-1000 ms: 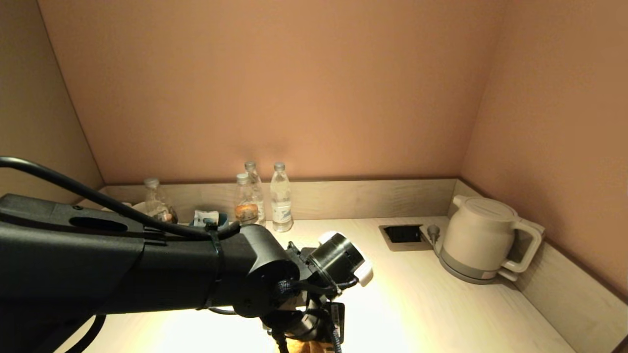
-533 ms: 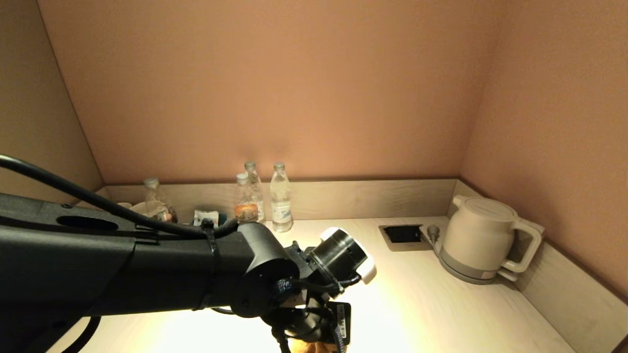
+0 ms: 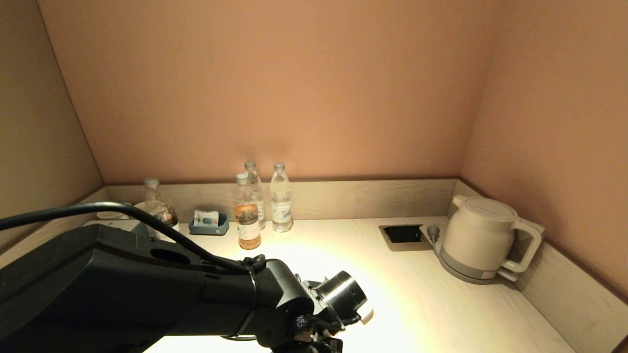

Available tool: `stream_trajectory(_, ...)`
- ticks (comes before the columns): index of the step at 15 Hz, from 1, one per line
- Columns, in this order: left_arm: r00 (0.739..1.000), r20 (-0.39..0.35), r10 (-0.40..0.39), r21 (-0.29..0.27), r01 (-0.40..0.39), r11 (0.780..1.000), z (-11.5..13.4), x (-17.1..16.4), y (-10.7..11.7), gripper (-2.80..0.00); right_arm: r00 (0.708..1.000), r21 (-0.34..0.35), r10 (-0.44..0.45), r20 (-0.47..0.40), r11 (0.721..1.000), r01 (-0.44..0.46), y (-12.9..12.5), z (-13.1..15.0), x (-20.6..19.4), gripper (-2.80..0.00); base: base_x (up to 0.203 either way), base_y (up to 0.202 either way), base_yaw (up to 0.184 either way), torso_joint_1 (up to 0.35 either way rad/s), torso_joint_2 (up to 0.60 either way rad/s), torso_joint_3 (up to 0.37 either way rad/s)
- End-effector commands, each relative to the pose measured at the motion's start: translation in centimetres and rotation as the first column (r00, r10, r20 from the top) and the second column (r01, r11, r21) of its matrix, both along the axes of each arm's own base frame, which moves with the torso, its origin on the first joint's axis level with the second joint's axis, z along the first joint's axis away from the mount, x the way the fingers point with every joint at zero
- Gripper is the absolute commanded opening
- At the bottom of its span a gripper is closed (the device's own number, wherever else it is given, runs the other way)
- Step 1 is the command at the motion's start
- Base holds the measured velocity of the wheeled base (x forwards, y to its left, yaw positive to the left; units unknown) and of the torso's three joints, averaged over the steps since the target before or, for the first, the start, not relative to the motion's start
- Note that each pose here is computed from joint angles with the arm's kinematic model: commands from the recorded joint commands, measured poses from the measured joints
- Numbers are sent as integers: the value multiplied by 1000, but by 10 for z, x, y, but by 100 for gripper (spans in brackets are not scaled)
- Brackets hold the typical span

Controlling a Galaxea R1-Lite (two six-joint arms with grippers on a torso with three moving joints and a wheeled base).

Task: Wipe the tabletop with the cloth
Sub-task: Sweep the stains on the table

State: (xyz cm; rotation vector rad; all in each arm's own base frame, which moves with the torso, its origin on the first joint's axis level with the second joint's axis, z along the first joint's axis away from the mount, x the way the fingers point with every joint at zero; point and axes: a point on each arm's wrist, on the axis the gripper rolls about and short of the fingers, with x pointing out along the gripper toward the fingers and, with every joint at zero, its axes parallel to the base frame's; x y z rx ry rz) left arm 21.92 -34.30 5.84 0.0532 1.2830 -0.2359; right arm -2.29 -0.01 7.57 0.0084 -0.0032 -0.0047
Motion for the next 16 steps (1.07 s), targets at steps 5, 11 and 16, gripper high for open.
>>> stream_trajectory(5, 1000, -28, 7, 53, -6, 999, -23, 2, -2, -280, 1000, -1, 0, 0, 1000, 0, 0, 0, 0, -280, 0, 0, 0, 0, 0, 0)
stream_trajectory(11, 995, 37, 87, 167, -92, 982, -36, 18, 22, -280, 1000, -1, 0, 0, 1000, 0, 0, 0, 0, -280, 0, 0, 0, 0, 0, 0)
stream_trajectory(16, 984, 21, 175, 200, -176, 964, -35, 36, 56, -280, 1000, 1, 0, 0, 1000, 0, 0, 0, 0, -280, 0, 0, 0, 0, 0, 0)
